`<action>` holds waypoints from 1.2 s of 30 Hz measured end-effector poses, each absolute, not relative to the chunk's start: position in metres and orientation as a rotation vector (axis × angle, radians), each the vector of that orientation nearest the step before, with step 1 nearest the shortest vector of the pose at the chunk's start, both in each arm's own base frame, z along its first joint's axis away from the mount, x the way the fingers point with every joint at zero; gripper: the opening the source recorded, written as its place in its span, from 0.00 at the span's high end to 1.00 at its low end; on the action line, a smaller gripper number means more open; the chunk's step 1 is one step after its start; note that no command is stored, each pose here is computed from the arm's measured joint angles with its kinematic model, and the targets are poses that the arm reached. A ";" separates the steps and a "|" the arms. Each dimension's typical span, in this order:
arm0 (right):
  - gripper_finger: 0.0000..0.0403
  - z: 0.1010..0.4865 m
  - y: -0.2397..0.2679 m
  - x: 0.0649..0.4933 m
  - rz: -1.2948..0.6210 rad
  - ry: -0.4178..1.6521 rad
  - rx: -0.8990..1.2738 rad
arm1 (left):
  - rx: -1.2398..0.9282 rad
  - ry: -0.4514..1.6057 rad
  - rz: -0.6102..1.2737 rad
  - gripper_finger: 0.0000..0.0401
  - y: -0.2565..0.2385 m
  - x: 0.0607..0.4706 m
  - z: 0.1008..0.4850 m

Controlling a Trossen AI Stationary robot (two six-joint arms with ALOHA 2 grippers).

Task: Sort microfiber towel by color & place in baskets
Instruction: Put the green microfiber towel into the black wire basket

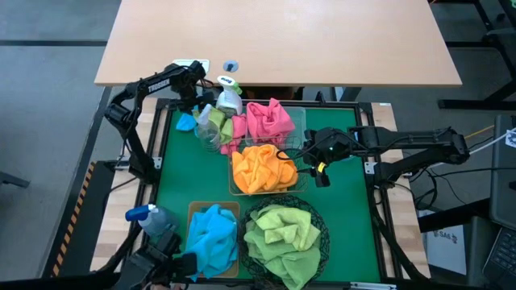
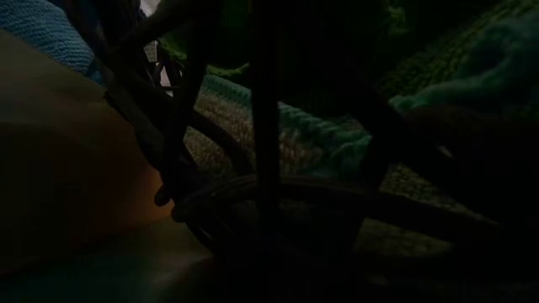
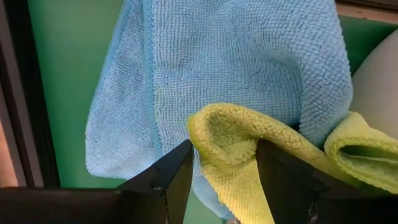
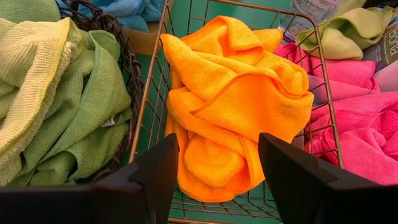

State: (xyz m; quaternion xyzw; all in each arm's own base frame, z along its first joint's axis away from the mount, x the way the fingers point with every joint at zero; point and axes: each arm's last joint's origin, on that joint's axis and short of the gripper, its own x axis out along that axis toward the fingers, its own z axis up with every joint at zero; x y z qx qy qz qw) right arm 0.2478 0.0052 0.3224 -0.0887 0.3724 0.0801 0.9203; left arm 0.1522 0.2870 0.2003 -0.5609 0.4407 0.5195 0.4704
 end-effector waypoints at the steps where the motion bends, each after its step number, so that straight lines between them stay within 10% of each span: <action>1: 0.45 0.322 0.005 0.248 0.165 0.765 -0.183 | -1.376 1.079 1.271 0.58 0.287 0.152 0.200; 13: 0.45 0.322 0.005 0.248 0.165 0.766 -0.183 | -1.348 1.085 1.243 0.97 0.288 0.153 0.200; 36: 0.45 0.325 0.005 0.252 0.161 0.722 -0.186 | -1.161 0.709 1.033 1.00 0.232 0.134 0.311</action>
